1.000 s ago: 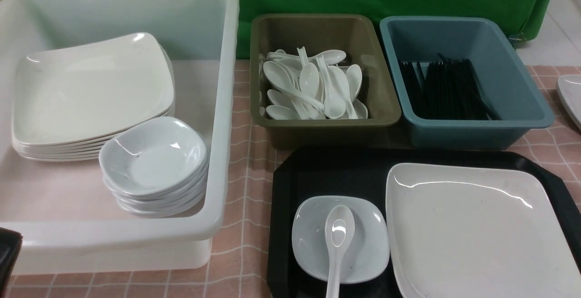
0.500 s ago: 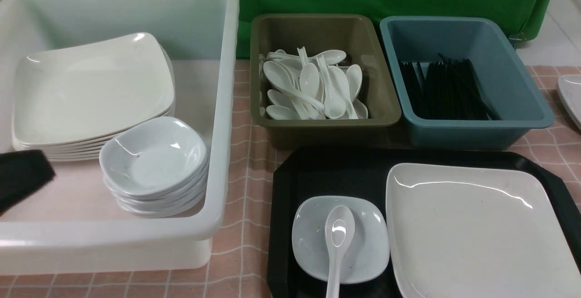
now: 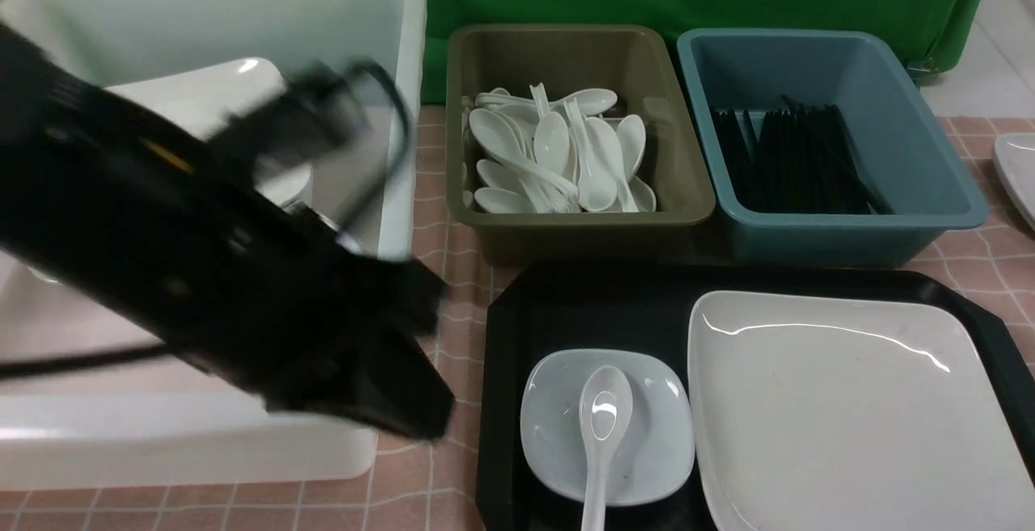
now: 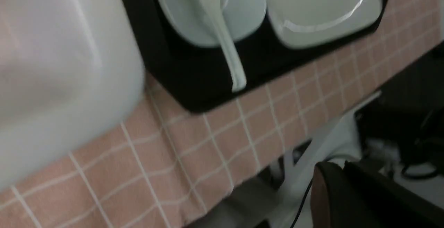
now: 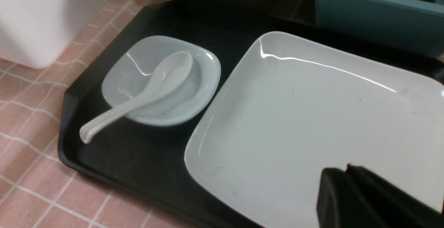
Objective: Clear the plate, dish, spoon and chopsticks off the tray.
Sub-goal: Use the left arm to grab a soup spoon from the plate
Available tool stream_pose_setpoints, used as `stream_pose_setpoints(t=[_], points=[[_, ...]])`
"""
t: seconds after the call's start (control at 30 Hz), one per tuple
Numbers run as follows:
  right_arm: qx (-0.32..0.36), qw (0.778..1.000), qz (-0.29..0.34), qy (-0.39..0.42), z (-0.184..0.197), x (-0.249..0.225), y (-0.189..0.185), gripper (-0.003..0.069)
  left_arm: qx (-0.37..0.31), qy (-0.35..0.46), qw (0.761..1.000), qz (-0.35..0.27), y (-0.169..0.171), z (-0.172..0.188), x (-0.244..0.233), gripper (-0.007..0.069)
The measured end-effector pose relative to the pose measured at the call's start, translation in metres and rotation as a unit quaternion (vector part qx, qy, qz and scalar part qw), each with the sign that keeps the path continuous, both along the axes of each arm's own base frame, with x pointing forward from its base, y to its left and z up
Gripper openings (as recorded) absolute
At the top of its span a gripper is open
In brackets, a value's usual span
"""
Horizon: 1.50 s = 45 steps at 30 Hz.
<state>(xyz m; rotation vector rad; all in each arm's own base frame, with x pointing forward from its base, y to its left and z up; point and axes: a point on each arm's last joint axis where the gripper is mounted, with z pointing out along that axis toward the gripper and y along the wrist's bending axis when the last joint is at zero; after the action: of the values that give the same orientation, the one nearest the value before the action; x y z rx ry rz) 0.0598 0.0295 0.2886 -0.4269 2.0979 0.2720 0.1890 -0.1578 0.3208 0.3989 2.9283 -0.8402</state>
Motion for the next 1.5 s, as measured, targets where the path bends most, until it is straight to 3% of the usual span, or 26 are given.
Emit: stream_pose_setpoints(t=[0.13, 0.23, 0.5, 0.67, 0.77, 1.0, 1.17, 1.5], points=[[0.002, 1.0, -0.001, 0.001, 0.0, 0.0, 0.0, 0.008, 0.082, 0.041, 0.994, -0.055, -0.046, -0.038, -0.005, 0.002], [0.003, 1.0, -0.002, 0.001, 0.0, 0.0, 0.0, 0.0087, 0.1, 0.046, 0.992, -0.07, -0.073, -0.054, 0.006, 0.0021], [0.004, 1.0, -0.003, 0.002, 0.0, 0.0, 0.0, 0.0104, 0.123, 0.006, 0.992, -0.028, -0.123, -0.071, 0.057, 0.0039], [0.004, 1.0, -0.003, 0.002, 0.0, 0.0, 0.0, 0.0115, 0.159, 0.002, 0.987, 0.002, -0.137, -0.09, 0.08, 0.0124], [0.006, 1.0, -0.004, 0.002, 0.0, 0.0, 0.0, 0.0122, 0.182, -0.004, 0.983, 0.0, -0.144, -0.106, 0.092, 0.0249], [0.006, 1.0, -0.004, 0.002, 0.0, 0.0, 0.0, 0.0132, 0.218, -0.018, 0.976, -0.006, -0.145, -0.129, 0.101, 0.0415], [0.01, 1.0, -0.007, 0.004, 0.0, 0.0, 0.0, 0.0135, 0.208, -0.023, 0.978, -0.002, -0.149, -0.135, 0.104, 0.0446], [0.012, 1.0, -0.008, 0.005, 0.0, 0.0, 0.0, 0.0136, 0.218, -0.008, 0.976, 0.005, -0.152, -0.156, 0.107, 0.0427]])
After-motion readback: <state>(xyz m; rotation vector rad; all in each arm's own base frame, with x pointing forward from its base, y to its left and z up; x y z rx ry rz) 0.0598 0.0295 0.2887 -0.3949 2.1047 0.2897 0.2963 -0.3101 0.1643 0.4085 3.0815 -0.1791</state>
